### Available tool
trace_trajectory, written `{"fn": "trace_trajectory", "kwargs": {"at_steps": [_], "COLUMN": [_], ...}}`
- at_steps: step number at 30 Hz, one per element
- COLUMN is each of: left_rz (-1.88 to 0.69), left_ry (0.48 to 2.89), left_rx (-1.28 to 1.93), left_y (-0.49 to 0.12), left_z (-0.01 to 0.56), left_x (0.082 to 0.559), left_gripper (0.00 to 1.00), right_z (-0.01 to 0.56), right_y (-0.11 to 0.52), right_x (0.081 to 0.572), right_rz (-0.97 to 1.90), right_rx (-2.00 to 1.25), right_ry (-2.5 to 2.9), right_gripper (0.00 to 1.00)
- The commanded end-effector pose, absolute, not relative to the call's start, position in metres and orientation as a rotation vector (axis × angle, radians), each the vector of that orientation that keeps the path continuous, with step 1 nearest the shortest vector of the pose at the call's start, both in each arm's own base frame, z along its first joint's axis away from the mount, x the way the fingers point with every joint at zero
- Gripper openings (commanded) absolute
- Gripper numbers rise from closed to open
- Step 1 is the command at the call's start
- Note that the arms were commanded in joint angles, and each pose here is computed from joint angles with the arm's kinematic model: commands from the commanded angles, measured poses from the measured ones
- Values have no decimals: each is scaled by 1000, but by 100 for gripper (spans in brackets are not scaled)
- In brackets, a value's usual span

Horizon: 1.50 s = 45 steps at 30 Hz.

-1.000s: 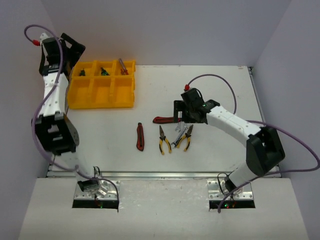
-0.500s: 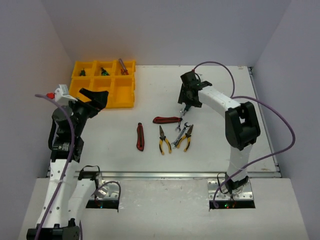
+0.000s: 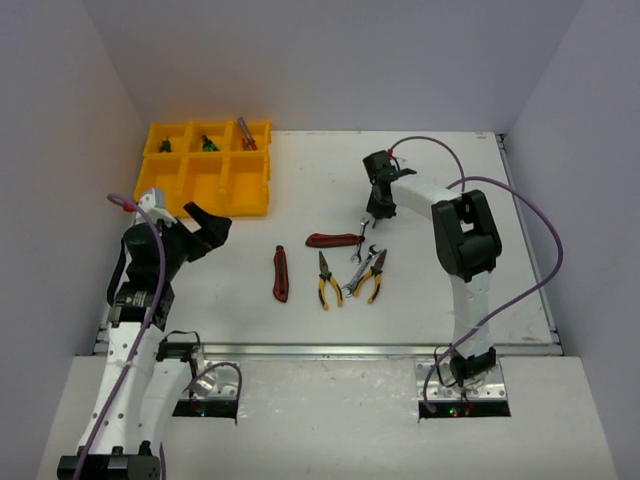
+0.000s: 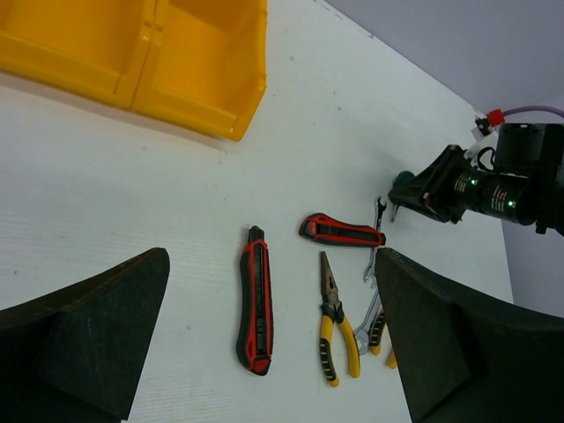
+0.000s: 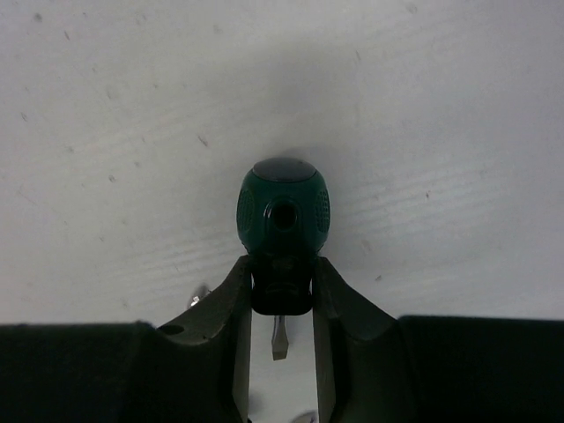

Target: Sort the tools into containers

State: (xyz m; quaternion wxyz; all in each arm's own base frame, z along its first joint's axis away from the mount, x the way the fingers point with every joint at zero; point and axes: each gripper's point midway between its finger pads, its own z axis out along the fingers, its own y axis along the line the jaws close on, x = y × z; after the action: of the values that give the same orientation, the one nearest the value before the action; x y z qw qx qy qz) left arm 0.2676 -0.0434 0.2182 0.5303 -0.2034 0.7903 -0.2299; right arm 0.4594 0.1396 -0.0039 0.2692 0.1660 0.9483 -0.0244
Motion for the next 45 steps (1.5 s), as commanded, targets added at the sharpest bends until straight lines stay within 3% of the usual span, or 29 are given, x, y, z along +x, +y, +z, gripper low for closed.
{"fn": "trace_trajectory", "kwargs": {"at_steps": [1, 5, 8, 13, 17, 21, 23, 27, 30, 33, 36, 38, 40, 43, 45], "left_rz": [-582, -758, -1073, -1401, -1369, -1348, -1386, -1435, -1475, -1493, -1507, -1529, -1541, -1548, -1520], "left_ry": [1874, 1843, 1746, 1617, 1521, 1537, 1552, 1568, 1595, 1611, 1606, 1604, 1597, 1616, 1638], "left_rx": [-428, -350, -155, 39, 144, 171, 186, 240, 288, 308, 321, 348, 367, 367, 341], "left_y": [-51, -76, -120, -177, -210, -227, -236, -255, -270, -277, -280, -283, -286, -291, -291], "left_z": [222, 230, 256, 296, 330, 327, 320, 312, 305, 301, 302, 303, 304, 301, 297], "left_x": [272, 279, 272, 252, 245, 253, 253, 244, 238, 235, 230, 224, 220, 220, 226], "left_gripper": [100, 100, 100, 100, 100, 97, 88, 81, 67, 46, 43, 50, 38, 4, 0], "right_z": [31, 103, 158, 215, 247, 267, 275, 279, 282, 282, 283, 280, 280, 279, 278], "right_y": [131, 155, 220, 289, 310, 324, 325, 327, 327, 325, 322, 320, 320, 319, 319], "right_x": [455, 449, 415, 271, 232, 210, 203, 200, 199, 203, 210, 218, 221, 227, 229], "right_rz": [-31, 211, 673, 1261, 1283, 1318, 1347, 1363, 1362, 1331, 1287, 1243, 1230, 1211, 1204], "right_rx": [471, 262, -179, -738, -806, -804, -812, -825, -824, -802, -782, -751, -739, -706, -699], "right_ry": [2431, 2272, 2097, 1729, 1627, 1583, 1550, 1544, 1533, 1544, 1550, 1579, 1590, 1607, 1618], "right_gripper": [6, 0, 0, 0, 0, 0, 0, 0, 0, 0, 0, 0, 0, 0, 4]}}
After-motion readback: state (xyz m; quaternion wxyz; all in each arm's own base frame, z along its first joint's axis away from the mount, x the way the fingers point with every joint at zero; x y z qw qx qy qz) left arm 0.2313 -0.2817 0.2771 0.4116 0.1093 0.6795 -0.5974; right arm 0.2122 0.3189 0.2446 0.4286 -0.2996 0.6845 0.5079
